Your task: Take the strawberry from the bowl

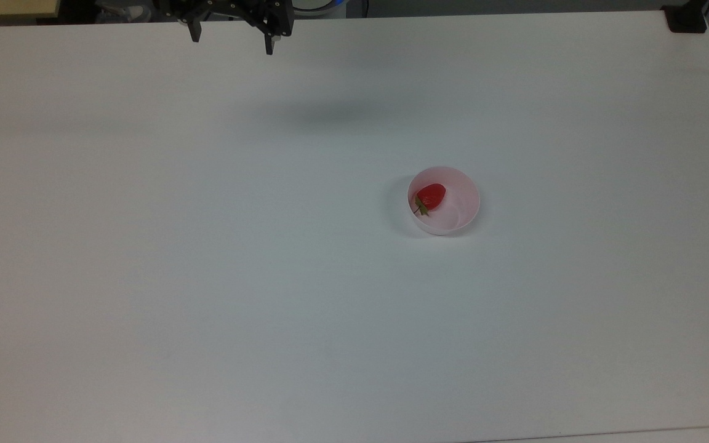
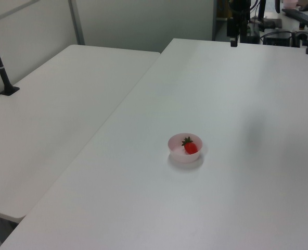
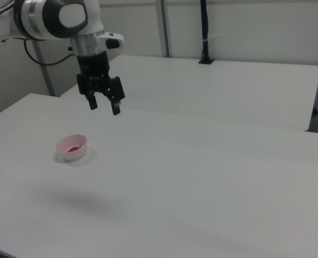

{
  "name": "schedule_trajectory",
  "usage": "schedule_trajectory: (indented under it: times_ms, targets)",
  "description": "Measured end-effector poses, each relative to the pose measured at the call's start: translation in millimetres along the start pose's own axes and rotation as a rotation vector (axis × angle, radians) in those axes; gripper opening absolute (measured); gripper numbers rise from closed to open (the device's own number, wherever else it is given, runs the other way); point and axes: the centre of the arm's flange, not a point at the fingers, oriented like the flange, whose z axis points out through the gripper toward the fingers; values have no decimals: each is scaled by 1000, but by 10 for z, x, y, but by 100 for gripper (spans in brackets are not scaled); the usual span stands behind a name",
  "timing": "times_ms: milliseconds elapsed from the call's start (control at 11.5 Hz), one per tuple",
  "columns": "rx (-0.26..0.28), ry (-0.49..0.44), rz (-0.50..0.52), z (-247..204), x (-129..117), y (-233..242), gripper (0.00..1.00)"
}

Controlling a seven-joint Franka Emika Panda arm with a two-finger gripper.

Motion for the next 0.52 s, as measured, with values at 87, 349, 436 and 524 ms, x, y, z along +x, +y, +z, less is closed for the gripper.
schedule_trajectory:
  times_ms: [87, 349, 436, 524]
  targets:
    - [0, 0, 0, 0, 0, 0, 100]
    - [0, 0, 3, 1, 1, 14, 100]
    - [0, 0, 3, 0, 1, 14, 100]
    - [0, 0, 3, 0, 1, 14, 100]
